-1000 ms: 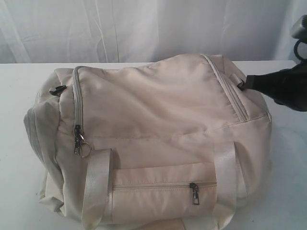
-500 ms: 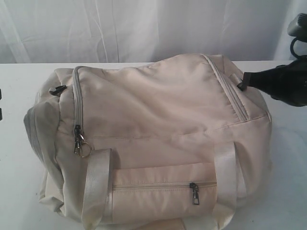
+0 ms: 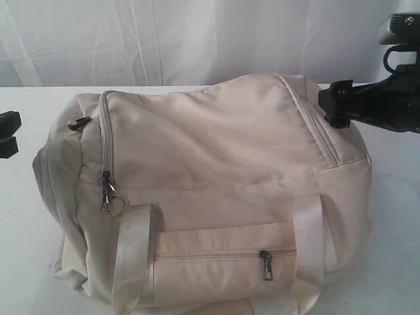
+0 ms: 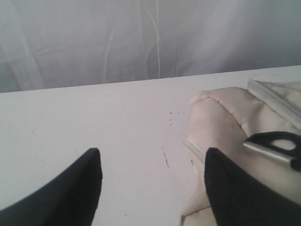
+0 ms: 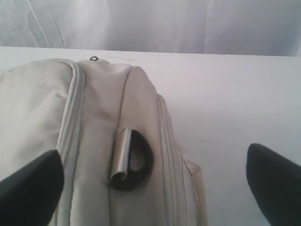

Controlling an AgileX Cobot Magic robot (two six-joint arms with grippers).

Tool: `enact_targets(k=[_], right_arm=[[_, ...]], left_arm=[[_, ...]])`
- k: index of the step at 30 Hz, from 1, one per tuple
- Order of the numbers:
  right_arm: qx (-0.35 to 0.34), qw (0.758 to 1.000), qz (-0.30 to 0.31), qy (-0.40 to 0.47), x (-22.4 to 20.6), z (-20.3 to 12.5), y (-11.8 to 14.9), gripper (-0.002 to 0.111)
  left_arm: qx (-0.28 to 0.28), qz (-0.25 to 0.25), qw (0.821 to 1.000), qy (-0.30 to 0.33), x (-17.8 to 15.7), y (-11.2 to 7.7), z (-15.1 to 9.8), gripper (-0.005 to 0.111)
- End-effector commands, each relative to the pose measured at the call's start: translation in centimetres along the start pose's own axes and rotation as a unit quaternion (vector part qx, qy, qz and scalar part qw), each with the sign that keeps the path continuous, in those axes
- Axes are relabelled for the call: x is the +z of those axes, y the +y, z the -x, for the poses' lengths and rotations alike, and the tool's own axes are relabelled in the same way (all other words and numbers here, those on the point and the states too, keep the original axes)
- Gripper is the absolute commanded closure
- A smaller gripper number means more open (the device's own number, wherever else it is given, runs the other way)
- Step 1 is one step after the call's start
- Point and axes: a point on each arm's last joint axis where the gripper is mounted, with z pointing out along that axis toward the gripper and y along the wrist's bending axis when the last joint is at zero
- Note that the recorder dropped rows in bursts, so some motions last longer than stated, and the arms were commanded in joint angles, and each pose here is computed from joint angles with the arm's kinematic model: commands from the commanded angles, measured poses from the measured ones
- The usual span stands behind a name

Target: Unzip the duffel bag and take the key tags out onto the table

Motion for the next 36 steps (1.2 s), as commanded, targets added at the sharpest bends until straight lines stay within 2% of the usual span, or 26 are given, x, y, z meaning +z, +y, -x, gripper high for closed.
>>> enact_targets(k=[1,7,11,14,17,20,25,28,31,33,36], right_arm=[[-0.009,1.0,0.001,-0.006,0.4,0.7,0.0,0.009],[0.009,0.999,0.011,0.037,1.8,0.6,0.7,0.009],[0.006,0.998,0.043,0.055,4.0,0.7,3.0,0.009],[0.0,0.996,0.057,0.068,5.3,0.4,4.2,0.009],[0.012,0.995,0.059,0.081,6.6,0.0,4.6,0.01],[0.013,0.992,0.057,0.116,8.1,-1.4,4.7,0.01],[0.011,0.988,0.055,0.143,8.9,-2.5,4.7,0.01],[0.011,0.988,0.055,0.143,8.9,-2.5,4.7,0.021],[0.031,0.986,0.054,0.154,8.9,-2.7,4.8,0.043],[0.044,0.984,0.053,0.162,8.8,-2.8,4.8,0.057],[0.044,0.983,0.053,0.172,8.7,-2.9,4.8,0.083]], left_arm=[[-0.076,-0.016,0.997,-0.008,0.7,-0.1,-0.2,0.04],[-0.109,-0.068,0.991,0.028,2.3,-0.6,0.1,0.04],[-0.135,-0.101,0.984,0.054,4.0,-0.8,0.8,0.04],[-0.135,-0.118,0.98,0.087,4.7,-1.0,0.1,0.04],[-0.125,-0.123,0.978,0.111,5.0,-1.0,-0.8,0.04],[-0.137,-0.122,0.974,0.136,5.5,-1.0,-1.8,0.04],[-0.141,-0.125,0.972,0.138,5.5,-1.0,-1.8,0.04],[-0.141,-0.119,0.973,0.141,5.5,-0.9,-1.9,0.044],[-0.145,-0.117,0.973,0.139,5.5,-0.9,-1.8,0.051],[-0.149,-0.115,0.973,0.137,5.5,-0.9,-1.8,0.062],[-0.151,-0.118,0.972,0.134,5.5,-0.9,-1.7,0.093]])
